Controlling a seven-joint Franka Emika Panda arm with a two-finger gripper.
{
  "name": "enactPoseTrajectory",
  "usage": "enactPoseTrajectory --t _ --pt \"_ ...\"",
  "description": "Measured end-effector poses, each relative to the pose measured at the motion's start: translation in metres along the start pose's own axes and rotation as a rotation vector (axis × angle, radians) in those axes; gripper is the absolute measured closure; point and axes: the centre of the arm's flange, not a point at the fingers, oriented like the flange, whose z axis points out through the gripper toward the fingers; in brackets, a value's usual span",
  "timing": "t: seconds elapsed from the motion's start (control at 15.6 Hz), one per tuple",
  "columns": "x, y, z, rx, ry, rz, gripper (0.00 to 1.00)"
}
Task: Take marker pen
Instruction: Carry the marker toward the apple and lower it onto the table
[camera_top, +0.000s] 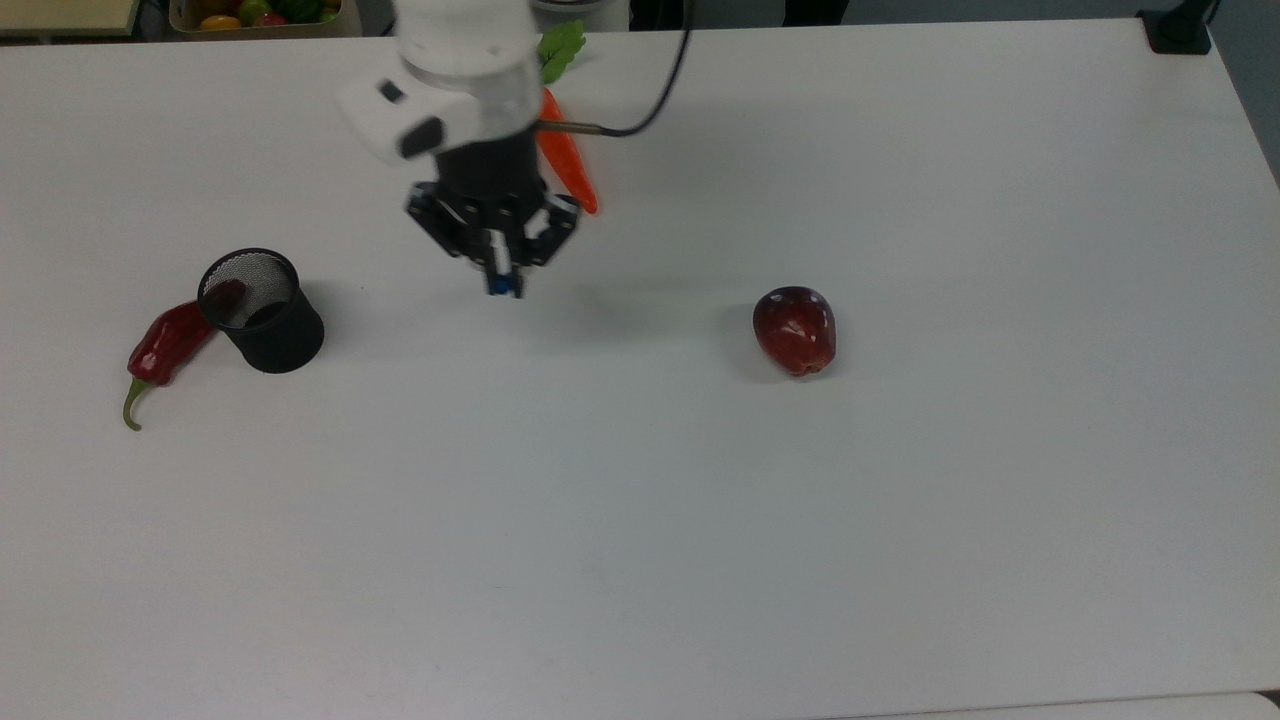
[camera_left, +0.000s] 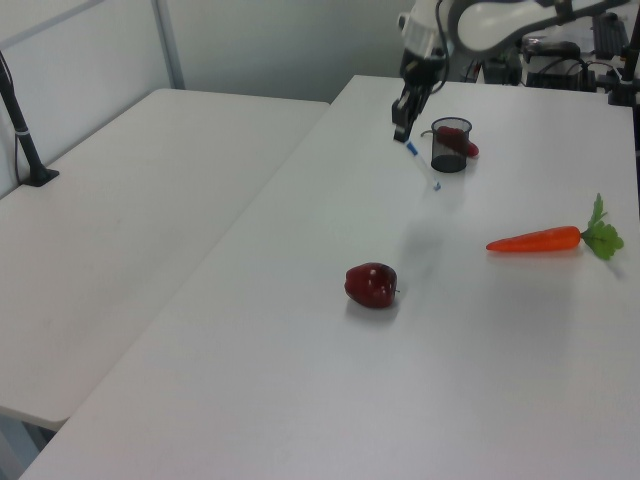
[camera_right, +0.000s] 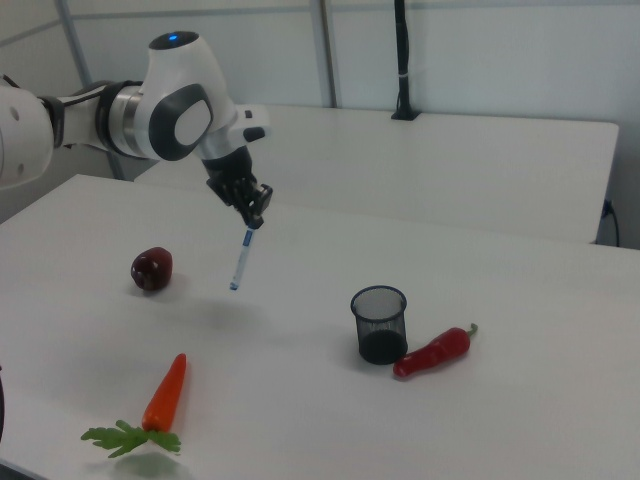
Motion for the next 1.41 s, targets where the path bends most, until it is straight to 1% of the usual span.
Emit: enactPoseTrajectory --t 0.19,0.32,0.58,0.83,0.9,1.09,1.15,1.35,1.41 --pt "-0.007 -0.035 0.026 0.006 -0.045 -0.050 0.82" --pt "-0.012 -0.046 0.045 0.005 -0.075 -0.067 0.82" --pt "-0.021 -0.053 0.090 -0.005 -0.144 -0.078 0.82" --pt "-0.024 -0.053 0.107 -0.009 -0.168 -0.079 0.79" --pt "-0.024 -0.053 0.109 -0.009 -0.172 -0.079 0.72" --pt "-0.024 -0.053 0.110 -0.010 -0.172 -0.079 0.42" --pt "-0.023 -0.053 0.109 -0.009 -0.169 -0.079 0.35" --pt "-0.018 -0.053 0.096 -0.007 -0.149 -0.079 0.04" --pt "-0.017 -0.053 0.088 -0.009 -0.150 -0.080 0.00"
